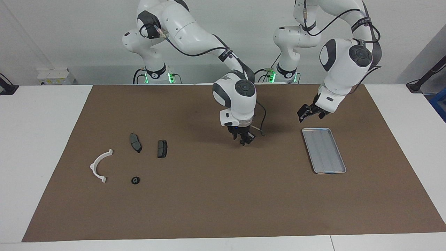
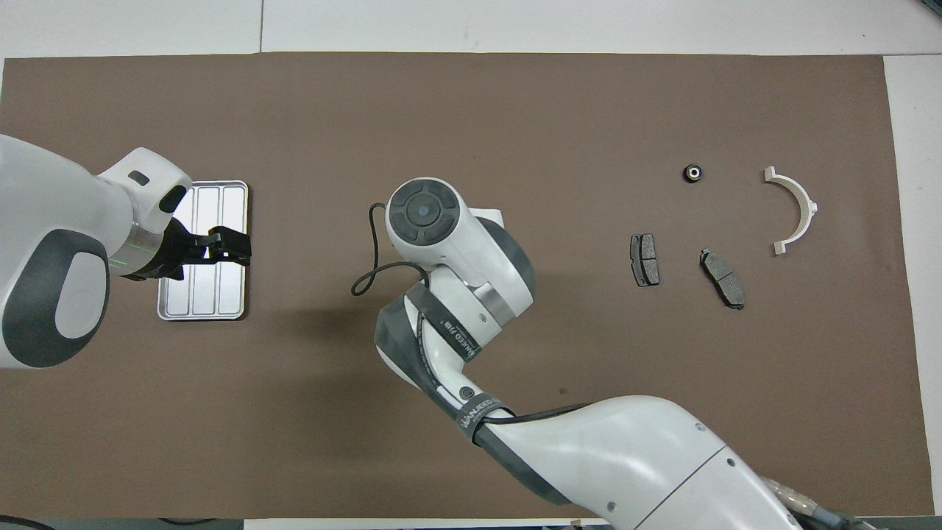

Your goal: Pick bearing gear from pile to tray

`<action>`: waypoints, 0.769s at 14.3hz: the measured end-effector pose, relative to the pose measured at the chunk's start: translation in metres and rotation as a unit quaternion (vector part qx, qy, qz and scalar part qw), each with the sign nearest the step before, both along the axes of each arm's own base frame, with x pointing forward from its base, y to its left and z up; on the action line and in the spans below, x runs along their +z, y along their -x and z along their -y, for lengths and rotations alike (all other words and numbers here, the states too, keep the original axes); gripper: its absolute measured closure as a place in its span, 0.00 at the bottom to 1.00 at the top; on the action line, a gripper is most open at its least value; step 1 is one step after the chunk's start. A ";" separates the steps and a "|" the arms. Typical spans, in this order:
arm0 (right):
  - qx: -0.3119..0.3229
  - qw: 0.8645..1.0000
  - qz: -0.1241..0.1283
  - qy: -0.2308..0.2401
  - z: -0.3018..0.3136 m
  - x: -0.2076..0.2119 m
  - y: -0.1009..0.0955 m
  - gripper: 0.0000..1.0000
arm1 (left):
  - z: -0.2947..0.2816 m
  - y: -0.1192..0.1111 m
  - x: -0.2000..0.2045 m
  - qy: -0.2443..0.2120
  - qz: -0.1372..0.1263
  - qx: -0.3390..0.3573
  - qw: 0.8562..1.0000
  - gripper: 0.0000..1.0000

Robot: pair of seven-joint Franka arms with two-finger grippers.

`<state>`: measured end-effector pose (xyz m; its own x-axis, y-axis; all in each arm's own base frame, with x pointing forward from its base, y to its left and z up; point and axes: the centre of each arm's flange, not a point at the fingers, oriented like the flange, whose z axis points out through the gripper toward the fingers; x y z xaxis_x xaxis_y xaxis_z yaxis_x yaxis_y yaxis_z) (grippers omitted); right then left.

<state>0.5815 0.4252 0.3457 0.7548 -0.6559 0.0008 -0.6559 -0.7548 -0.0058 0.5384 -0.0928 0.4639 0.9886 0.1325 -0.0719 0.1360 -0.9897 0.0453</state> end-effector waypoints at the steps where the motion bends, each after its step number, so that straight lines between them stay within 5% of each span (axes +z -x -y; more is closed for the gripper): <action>1: 0.015 1.000 0.000 0.001 0.023 0.018 -0.017 0.18 | 0.002 0.000 -0.001 0.000 0.001 0.006 1.000 0.00; 3: 0.072 0.997 -0.003 0.003 0.084 0.051 -0.051 0.00 | 0.023 0.001 -0.008 -0.001 0.003 0.025 1.000 0.00; 7: 0.197 0.980 -0.014 0.006 0.219 0.084 -0.094 0.00 | 0.125 0.006 -0.033 0.002 0.020 0.071 0.997 0.00; 11: 0.273 0.962 -0.023 0.002 0.318 0.075 -0.113 0.00 | 0.237 0.008 -0.097 -0.023 0.011 0.104 0.994 0.00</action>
